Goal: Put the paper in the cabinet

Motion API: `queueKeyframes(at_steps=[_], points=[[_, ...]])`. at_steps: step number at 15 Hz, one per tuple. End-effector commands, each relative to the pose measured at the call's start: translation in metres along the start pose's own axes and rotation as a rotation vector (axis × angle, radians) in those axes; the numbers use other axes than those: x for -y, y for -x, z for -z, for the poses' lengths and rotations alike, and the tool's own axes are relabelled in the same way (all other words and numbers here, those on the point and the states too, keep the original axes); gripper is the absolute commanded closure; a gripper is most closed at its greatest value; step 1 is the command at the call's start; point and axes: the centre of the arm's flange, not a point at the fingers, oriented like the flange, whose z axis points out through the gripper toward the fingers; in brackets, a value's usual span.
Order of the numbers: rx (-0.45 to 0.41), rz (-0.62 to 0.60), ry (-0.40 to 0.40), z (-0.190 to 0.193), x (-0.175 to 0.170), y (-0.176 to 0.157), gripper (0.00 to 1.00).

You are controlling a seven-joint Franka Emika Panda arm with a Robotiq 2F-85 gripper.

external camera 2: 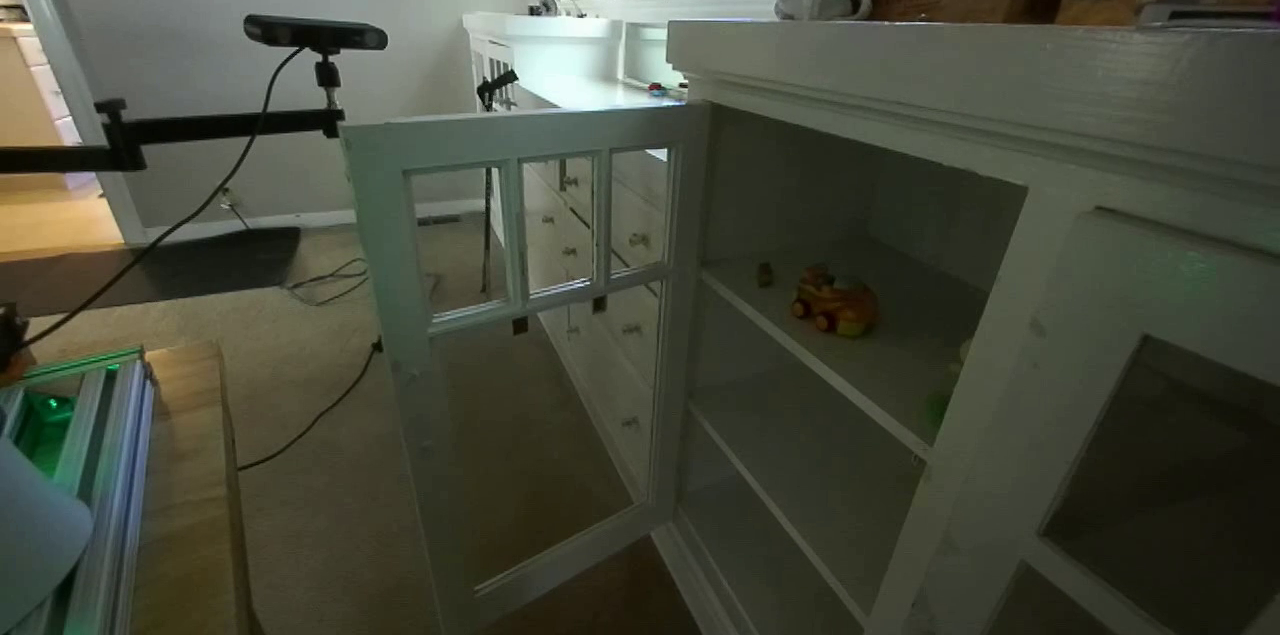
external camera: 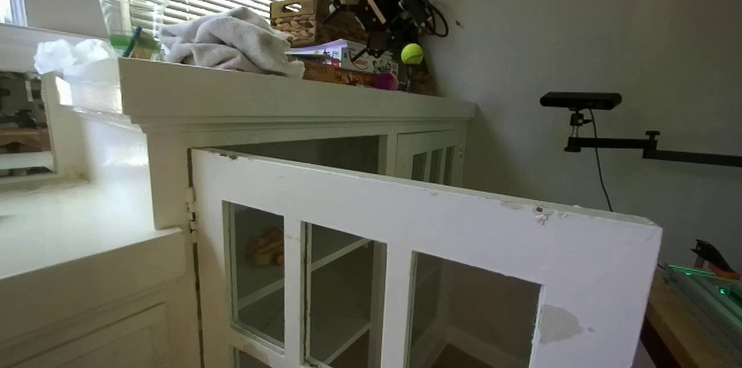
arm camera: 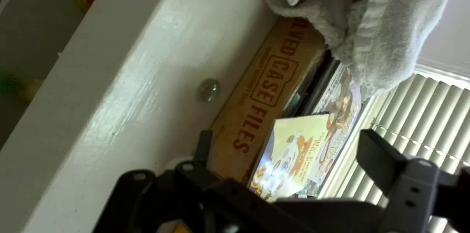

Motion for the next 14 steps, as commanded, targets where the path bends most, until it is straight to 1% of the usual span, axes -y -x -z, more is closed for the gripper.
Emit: queueKeyframes(at_steps=[1,7,8,9,10,11,13,14], points=[[0.004,-0.04,-0.054,-0.003,-0.002,-0.007,0.0],[-0.005,-0.059,-0.083,-0.007,-0.012,-0.012,0.0],[-0.002,-0.066,-0.089,-0.008,-0.015,-0.012,0.04],[-0.003,-0.066,-0.094,-0.009,-0.017,-0.013,0.15],[-0.001,-0.069,-0.099,-0.01,-0.019,-0.013,0.19],[-0.001,-0.071,-0.104,-0.012,-0.021,-0.014,0.21],[-0.001,-0.074,-0.114,-0.014,-0.025,-0.016,0.31],[0.001,-0.076,-0.116,-0.015,-0.027,-0.016,0.32]])
